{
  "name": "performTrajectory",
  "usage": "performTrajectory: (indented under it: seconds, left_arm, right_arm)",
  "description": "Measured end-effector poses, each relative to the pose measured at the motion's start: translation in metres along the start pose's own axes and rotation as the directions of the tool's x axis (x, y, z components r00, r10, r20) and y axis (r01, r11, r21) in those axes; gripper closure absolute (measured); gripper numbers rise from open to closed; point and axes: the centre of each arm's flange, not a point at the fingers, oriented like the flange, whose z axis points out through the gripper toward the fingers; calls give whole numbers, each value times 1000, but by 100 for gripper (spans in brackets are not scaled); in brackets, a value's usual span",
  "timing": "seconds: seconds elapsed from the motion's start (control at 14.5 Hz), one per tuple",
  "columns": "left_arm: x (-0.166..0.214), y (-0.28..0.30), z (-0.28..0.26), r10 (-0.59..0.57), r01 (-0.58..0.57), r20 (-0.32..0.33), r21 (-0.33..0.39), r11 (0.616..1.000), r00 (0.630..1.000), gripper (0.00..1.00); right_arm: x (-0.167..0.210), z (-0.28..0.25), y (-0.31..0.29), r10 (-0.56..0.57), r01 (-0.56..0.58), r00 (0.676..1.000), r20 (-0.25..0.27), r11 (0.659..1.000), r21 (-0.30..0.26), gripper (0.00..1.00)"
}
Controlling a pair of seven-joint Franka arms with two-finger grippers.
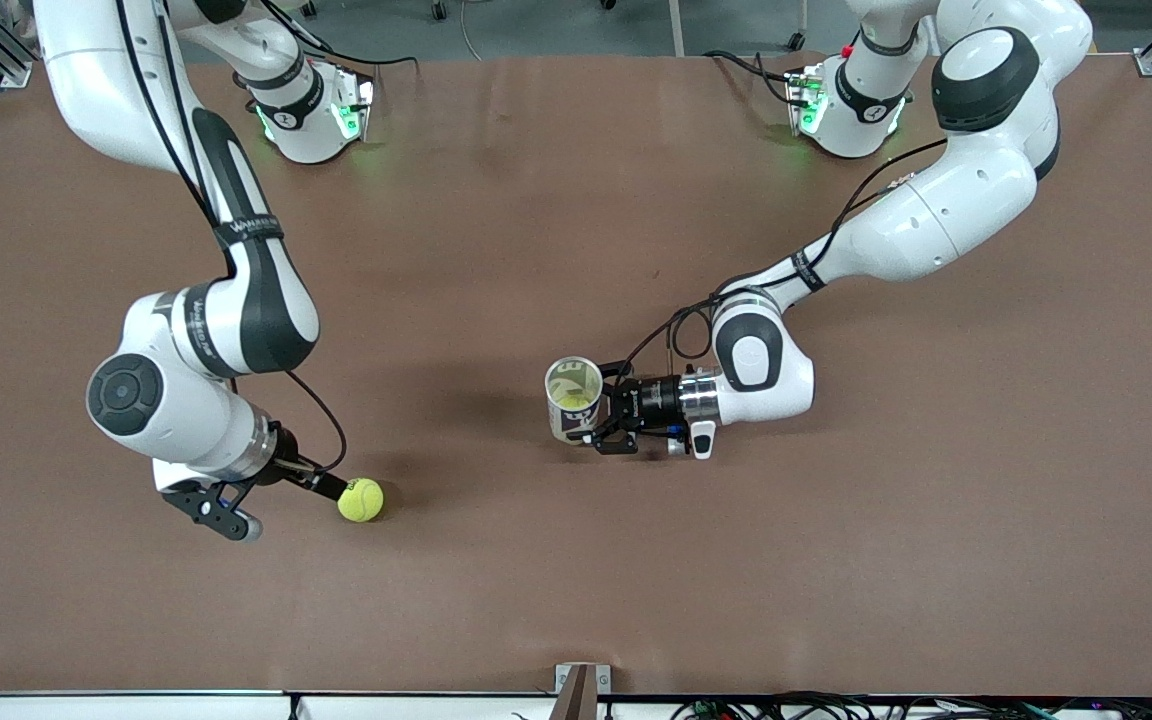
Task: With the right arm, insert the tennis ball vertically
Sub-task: 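Grasp the second tennis ball with the right gripper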
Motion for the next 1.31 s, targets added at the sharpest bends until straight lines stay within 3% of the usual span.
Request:
performTrajectory:
  seconds: [0.48,1.31]
  left_arm:
    - [0,0,0,0,0,0,-1,1000,1000,23]
    - [0,0,0,0,0,0,-1,1000,1000,23]
  right_arm:
    - [-1,71,-2,-22,23,997,-67,1000,19,0]
    - [-24,111,-2,-41,41,997,-60,999,10,4]
